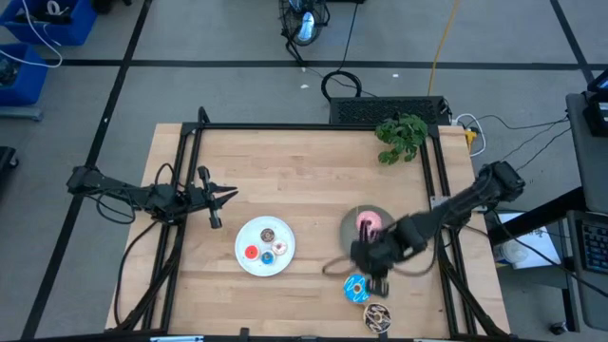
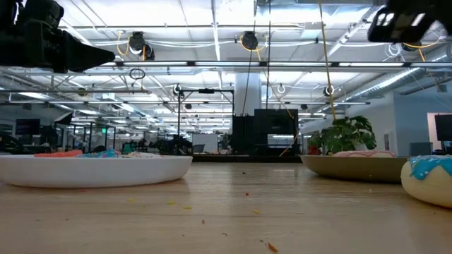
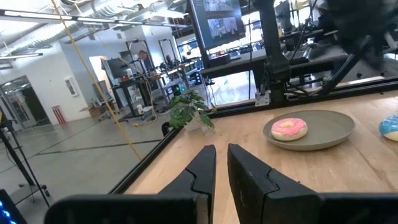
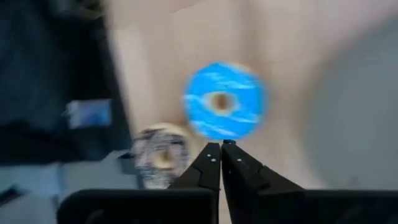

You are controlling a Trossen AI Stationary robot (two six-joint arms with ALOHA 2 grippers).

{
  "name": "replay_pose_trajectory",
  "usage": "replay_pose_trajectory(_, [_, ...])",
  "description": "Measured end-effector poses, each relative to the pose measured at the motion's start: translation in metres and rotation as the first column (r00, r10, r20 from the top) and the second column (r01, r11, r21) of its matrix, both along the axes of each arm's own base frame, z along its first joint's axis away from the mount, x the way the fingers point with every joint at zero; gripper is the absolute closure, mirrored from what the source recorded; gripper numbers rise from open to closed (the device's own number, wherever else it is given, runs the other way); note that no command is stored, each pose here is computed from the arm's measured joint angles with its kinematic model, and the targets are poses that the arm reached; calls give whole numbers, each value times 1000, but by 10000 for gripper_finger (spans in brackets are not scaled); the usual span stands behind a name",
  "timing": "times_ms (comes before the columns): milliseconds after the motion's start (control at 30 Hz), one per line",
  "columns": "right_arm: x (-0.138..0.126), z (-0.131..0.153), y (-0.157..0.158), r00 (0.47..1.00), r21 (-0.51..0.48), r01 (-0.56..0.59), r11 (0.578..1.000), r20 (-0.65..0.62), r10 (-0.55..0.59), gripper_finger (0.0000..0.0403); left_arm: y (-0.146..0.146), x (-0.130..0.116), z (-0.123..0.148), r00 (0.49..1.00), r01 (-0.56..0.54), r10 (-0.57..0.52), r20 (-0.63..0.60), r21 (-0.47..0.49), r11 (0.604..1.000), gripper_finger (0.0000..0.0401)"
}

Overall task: Pick & Place donuts
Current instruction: Put the big blue donut on the gray plate

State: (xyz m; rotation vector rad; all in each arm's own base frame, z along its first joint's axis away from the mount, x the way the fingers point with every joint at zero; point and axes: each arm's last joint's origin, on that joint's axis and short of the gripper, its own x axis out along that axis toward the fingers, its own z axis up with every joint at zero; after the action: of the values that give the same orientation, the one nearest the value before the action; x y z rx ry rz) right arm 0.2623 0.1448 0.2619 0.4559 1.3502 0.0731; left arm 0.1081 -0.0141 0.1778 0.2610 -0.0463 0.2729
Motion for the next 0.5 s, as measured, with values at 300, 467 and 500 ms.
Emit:
replay_pose_trajectory(300, [39, -35, 50, 976, -59, -207, 977, -82, 202, 401, 0, 0, 0, 1000, 1, -1, 3, -11, 1000, 352])
replay_pose_trajectory(467, [56, -42, 53, 951, -94, -309, 946, -56, 305, 398, 0, 0, 0, 1000, 2, -2, 5, -20, 1000, 352])
replay_pose_trajectory(500, [58, -43, 52, 947, -92, -322, 942, -46, 319, 396, 0, 0, 0, 1000, 2, -2, 5, -20, 1000, 352])
